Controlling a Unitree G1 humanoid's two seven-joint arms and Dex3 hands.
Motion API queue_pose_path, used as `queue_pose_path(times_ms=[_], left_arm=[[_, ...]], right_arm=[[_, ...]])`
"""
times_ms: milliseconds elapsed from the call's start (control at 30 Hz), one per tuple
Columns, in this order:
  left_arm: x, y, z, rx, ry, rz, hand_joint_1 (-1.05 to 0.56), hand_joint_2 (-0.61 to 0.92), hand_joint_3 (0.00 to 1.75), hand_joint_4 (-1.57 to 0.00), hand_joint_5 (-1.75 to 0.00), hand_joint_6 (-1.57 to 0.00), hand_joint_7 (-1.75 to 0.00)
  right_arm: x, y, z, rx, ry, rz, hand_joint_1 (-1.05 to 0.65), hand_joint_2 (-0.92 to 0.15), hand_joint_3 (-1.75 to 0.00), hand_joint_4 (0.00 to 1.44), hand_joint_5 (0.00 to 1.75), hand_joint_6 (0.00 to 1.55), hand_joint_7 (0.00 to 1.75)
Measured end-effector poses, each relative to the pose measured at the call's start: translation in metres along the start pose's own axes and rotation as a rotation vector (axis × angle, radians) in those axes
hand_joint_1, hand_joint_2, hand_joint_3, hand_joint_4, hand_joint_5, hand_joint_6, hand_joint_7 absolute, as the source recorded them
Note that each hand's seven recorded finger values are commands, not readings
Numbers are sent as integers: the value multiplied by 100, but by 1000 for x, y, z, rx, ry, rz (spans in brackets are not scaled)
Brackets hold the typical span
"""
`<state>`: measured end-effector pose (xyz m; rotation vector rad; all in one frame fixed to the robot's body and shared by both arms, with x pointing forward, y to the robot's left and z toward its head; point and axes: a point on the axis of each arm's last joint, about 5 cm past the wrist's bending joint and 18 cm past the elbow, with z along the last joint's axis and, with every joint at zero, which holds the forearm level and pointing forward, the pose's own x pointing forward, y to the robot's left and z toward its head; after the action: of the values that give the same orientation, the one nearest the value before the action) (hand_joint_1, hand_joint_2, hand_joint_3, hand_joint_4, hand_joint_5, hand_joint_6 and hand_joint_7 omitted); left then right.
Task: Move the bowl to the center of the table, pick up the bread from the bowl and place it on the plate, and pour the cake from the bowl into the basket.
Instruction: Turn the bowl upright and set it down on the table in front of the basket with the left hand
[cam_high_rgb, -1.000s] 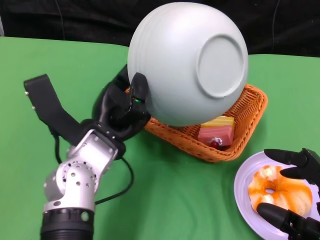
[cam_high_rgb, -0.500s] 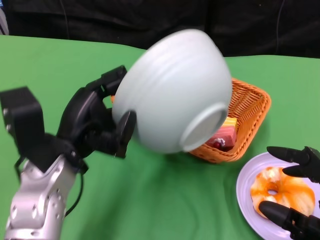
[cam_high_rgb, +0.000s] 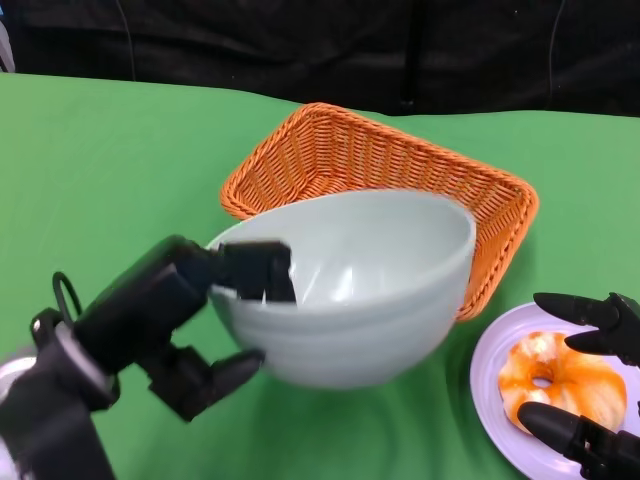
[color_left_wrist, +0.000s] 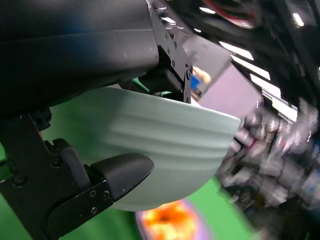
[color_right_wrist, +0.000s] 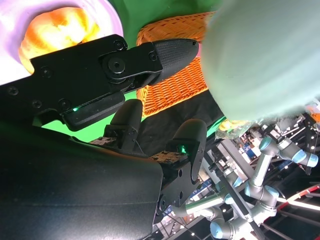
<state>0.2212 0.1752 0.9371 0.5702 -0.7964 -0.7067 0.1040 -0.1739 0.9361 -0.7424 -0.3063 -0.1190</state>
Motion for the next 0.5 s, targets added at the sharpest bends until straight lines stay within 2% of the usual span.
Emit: queue_pose_path(times_ms=[33, 67, 200, 233, 300, 367, 400, 433, 500], left_arm=[[-2, -1, 0, 51, -18, -23, -23, 27, 145, -105, -175, -82, -175], [-4, -4, 0, 107, -42, -39, -22, 32, 136, -105, -175, -81, -175], [-12, -11, -2, 309, -167, -109, -20, 33, 124, -105, -175, -78, -175], [-12, -11, -3, 348, -196, -126, -23, 36, 111, -103, -175, -76, -175], [-12, -10, -4, 412, -248, -172, -25, 41, 100, -101, -175, -75, -175], [-13, -10, -4, 455, -274, -226, -28, 55, 77, -98, -175, -73, -175], [-14, -10, -5, 472, -276, -255, -28, 62, 61, -97, -175, -76, -170], [-15, -11, -5, 487, -276, -286, -28, 64, 54, -97, -175, -78, -163], [-15, -11, -5, 531, -273, -352, -29, 72, 30, -96, -175, -90, -133]], right_arm=[[0, 0, 0, 0, 0, 0, -42, -92, -18, 44, 88, 28, 66], [0, 0, 0, 0, -1, 0, -42, -92, -18, 44, 88, 28, 66], [0, 0, 0, 0, -2, -1, -42, -92, -17, 44, 88, 28, 66], [0, 0, 0, 0, -2, -1, -42, -92, -17, 44, 89, 28, 66], [0, 0, 0, 0, -2, -1, -42, -92, -17, 44, 89, 27, 66], [0, 0, 0, 0, -2, -2, -42, -92, -17, 44, 88, 27, 66], [0, 0, 0, 0, -2, -1, -42, -92, -18, 44, 88, 27, 66], [0, 0, 0, 0, -1, -1, -42, -92, -18, 44, 88, 27, 66], [0, 0, 0, 0, -1, 2, -43, -92, -19, 44, 89, 27, 66]])
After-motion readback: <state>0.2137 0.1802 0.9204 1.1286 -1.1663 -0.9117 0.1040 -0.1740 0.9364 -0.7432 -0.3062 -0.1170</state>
